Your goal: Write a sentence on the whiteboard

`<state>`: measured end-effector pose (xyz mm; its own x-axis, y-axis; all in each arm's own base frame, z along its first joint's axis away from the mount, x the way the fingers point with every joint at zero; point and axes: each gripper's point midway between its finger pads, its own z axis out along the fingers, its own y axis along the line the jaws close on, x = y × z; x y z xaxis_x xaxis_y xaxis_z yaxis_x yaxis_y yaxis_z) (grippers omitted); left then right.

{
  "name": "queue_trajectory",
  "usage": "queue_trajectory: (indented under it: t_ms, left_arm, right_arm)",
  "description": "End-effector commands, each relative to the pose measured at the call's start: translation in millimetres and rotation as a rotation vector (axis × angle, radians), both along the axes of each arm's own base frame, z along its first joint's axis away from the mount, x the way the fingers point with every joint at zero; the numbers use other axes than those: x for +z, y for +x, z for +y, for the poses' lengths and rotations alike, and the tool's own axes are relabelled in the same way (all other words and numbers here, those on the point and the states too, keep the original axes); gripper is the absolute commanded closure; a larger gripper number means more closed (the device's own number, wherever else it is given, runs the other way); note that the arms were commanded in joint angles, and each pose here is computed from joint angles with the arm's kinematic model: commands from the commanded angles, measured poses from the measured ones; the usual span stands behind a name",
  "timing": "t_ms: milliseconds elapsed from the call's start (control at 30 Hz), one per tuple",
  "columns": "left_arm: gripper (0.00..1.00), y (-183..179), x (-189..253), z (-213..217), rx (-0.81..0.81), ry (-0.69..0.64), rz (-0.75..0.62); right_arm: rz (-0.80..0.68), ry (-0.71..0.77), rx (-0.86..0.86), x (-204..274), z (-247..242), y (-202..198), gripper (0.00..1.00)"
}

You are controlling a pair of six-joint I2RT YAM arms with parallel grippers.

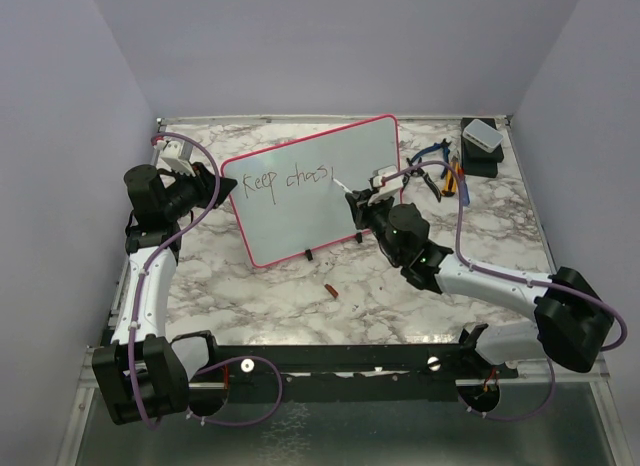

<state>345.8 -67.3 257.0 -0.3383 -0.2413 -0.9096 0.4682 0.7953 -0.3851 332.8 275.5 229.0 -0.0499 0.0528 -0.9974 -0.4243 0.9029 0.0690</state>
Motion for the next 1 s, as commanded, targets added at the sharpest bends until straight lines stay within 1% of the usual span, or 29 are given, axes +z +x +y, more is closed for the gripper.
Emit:
queue_trajectory:
  t_ms: [0, 200, 500, 967]
  left_arm:
    - [0.92, -4.0, -7.8, 0.1, 0.000, 0.004, 0.019]
    - [0.92, -4.2, -7.4, 0.0, 0.000, 0.004, 0.018]
    - [0.92, -4.4, -6.8, 0.0, 0.000, 0.005, 0.016]
    - [0.92, -4.0, -6.0, 0.1, -0.001, 0.007, 0.013]
  right_arm:
    - [-0.012, 0.009, 0.014, 10.3, -3.2, -4.8, 0.99]
    - [-0.072, 0.034, 0.010, 39.6, -2.9, -2.2, 0.99]
    - [-0.117, 0.037, -0.021, 53.4, 1.2, 9.5, 1.00]
    - [-0.124, -0.002, -0.047, 47.1, 4.4, 19.5, 0.99]
